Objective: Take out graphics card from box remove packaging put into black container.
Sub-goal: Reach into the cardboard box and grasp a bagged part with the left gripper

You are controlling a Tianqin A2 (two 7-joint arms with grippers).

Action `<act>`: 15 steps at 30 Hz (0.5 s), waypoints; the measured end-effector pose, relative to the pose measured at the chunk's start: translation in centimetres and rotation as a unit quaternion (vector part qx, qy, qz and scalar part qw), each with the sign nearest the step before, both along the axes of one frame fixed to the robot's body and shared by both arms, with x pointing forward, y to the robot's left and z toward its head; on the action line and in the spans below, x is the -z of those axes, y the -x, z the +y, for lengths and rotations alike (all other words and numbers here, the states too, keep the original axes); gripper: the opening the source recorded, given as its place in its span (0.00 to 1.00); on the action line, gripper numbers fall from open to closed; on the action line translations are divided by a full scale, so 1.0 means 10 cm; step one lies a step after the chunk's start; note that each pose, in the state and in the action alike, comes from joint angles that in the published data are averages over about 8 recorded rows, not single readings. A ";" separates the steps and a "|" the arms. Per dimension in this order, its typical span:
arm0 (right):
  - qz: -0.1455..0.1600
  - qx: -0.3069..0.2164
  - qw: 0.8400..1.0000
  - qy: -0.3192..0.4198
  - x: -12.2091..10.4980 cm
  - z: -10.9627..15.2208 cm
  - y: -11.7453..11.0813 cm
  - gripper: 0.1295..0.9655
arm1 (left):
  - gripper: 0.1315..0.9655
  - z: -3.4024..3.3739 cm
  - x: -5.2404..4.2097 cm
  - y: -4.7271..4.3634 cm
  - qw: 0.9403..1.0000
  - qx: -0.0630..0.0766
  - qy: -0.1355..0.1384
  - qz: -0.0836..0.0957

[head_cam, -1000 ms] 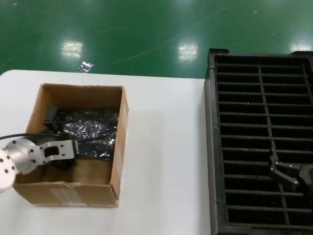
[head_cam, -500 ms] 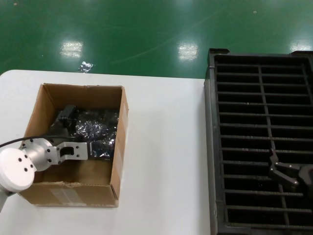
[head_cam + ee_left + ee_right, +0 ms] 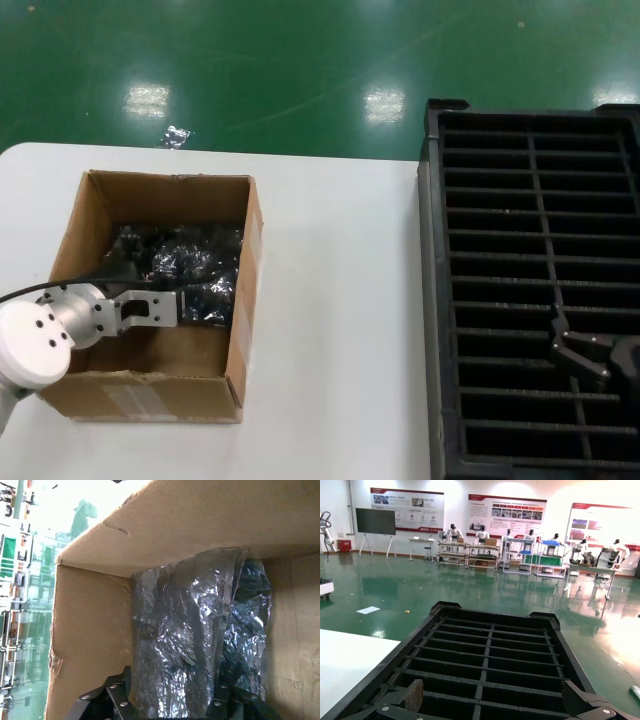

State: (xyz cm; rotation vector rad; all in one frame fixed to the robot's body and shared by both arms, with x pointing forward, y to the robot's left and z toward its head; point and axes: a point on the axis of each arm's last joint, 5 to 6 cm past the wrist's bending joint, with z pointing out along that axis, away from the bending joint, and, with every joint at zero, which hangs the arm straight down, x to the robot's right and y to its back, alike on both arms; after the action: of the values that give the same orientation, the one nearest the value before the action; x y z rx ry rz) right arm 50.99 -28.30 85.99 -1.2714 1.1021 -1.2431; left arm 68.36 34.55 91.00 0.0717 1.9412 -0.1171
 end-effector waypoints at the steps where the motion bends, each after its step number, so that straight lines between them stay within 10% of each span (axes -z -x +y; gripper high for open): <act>1: 0.000 0.000 1.000 0.000 0.00 0.00 0.00 1.00 | 0.53 0.001 0.002 0.002 1.000 0.000 0.000 0.000; 15: 0.000 0.000 1.000 0.000 0.00 0.00 0.00 1.00 | 0.20 0.021 -0.008 0.096 1.000 0.005 -0.007 0.005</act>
State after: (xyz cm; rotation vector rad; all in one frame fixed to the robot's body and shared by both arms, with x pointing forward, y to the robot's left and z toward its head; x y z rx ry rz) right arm 50.99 -28.30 85.99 -1.2714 1.1021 -1.2431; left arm 67.40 34.76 91.08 0.0909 1.9516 -0.1109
